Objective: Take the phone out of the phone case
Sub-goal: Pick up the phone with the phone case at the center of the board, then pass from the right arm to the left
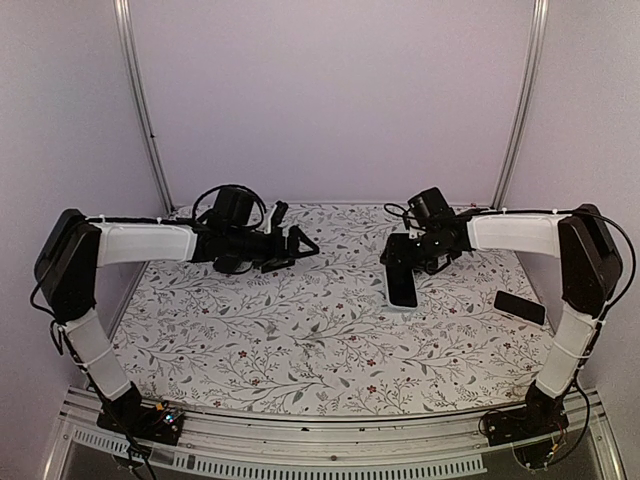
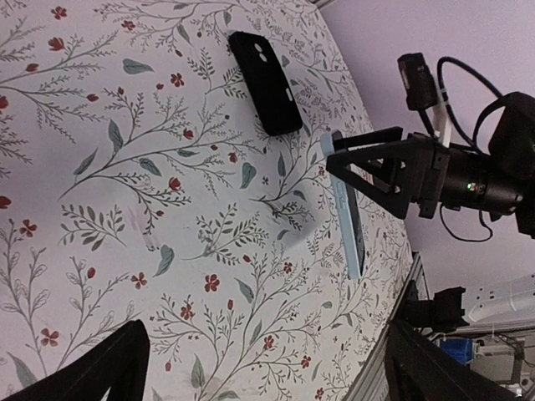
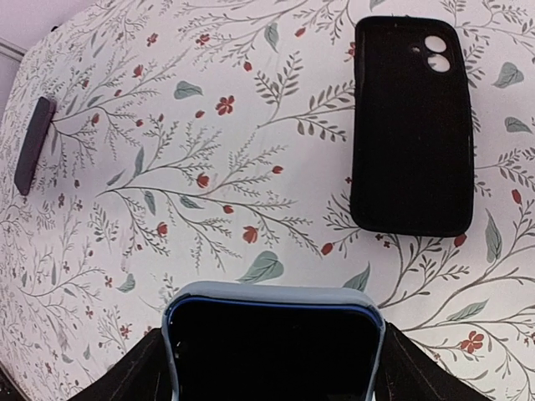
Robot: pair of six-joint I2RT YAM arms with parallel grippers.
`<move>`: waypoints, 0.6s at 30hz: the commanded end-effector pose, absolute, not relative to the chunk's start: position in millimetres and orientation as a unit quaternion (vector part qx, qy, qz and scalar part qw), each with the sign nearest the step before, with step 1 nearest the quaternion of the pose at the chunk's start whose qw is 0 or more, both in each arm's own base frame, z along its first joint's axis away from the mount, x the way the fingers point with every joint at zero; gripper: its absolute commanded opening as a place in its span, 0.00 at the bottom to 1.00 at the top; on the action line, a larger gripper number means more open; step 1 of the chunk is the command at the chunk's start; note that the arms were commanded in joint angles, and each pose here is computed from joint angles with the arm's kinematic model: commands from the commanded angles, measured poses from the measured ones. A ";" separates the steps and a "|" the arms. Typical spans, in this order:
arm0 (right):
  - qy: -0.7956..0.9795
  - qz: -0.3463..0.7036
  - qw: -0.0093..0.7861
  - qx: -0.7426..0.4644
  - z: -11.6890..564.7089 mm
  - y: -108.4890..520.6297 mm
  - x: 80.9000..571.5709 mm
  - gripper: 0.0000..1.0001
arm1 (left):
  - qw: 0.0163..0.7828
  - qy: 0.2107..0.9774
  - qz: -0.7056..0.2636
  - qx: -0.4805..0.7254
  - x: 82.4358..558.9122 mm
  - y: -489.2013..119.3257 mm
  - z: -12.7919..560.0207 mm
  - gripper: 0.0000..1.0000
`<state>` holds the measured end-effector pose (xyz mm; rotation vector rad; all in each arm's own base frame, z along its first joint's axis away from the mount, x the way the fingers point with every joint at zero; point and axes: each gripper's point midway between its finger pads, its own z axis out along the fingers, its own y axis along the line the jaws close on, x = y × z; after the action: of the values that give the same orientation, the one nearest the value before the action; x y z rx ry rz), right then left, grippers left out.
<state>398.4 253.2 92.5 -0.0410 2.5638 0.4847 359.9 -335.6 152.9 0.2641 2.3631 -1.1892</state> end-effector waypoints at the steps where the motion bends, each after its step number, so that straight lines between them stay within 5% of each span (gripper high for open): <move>1: 0.911 0.256 0.323 -0.023 160.0 287.3 411.5 0.33 | 0.229 0.839 -0.474 0.136 340.2 -374.4 158.7 0.99; 18: 0.872 0.343 0.347 -0.041 218.2 343.5 399.2 0.32 | 0.206 0.826 -0.499 0.161 317.3 -435.2 149.5 0.99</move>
<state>397.7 324.4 159.9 -0.1078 2.4084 0.7513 316.6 -420.0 134.2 0.4212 2.3651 -1.3631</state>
